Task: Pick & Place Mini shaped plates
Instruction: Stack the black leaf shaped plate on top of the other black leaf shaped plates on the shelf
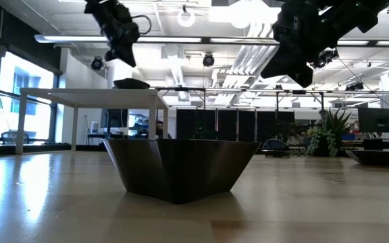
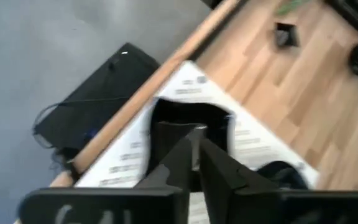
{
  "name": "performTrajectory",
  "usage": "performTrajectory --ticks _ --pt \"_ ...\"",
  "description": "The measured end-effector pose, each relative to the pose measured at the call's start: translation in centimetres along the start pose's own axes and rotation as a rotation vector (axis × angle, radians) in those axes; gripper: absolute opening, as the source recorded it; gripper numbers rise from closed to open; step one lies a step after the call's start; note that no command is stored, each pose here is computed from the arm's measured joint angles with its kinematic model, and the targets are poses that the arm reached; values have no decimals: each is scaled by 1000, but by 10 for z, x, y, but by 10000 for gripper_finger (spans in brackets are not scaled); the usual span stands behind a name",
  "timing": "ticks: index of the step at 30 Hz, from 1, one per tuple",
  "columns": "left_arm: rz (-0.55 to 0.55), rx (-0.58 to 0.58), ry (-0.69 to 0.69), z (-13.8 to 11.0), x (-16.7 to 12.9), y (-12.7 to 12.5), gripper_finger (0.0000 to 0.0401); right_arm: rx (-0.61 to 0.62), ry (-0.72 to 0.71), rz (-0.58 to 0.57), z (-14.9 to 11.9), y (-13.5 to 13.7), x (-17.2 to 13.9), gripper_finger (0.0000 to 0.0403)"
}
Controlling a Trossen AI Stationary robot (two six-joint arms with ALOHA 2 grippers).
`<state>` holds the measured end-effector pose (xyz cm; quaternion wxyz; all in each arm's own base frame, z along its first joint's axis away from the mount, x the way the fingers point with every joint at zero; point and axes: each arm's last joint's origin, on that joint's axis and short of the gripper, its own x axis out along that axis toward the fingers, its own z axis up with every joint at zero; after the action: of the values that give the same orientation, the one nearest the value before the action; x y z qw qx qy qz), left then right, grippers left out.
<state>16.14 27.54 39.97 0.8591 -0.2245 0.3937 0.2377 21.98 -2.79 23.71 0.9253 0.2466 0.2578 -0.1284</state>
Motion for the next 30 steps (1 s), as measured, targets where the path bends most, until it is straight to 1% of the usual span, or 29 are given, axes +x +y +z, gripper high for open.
performTrajectory --ticks 2,4,6,8,9,11,14,16,18,22,25,30 --pt "-14 42 -7 0 0 -16 7 1 -4 -9 0 0 0 4" --pt "-10 87 -32 2 1 -36 4 1 -6 -13 0 0 0 4" --pt "22 108 -88 5 6 -58 6 -1 -6 -12 0 0 0 2" --pt "28 114 -172 7 11 -82 2 -16 0 0 0 0 0 2" --pt "11 119 -228 8 13 -95 2 -20 6 10 0 0 0 3" --pt "-57 145 -351 6 13 -120 1 -20 14 21 -1 1 -3 6" --pt "-151 171 -497 -7 15 -153 1 -22 20 35 0 1 -15 14" --pt "-180 163 -557 -20 23 -171 1 -22 47 10 -1 0 -26 23" --pt "-203 148 -603 -34 33 -189 1 -19 91 -47 -2 -3 -39 36" --pt "-248 151 -649 -63 43 -213 1 -29 235 -154 -5 -15 -54 68" --pt "-244 156 -623 -78 49 -225 1 -47 351 -161 -6 -27 -53 88" --pt "-233 156 -588 -94 57 -237 1 -122 523 -153 -8 -54 -37 113"
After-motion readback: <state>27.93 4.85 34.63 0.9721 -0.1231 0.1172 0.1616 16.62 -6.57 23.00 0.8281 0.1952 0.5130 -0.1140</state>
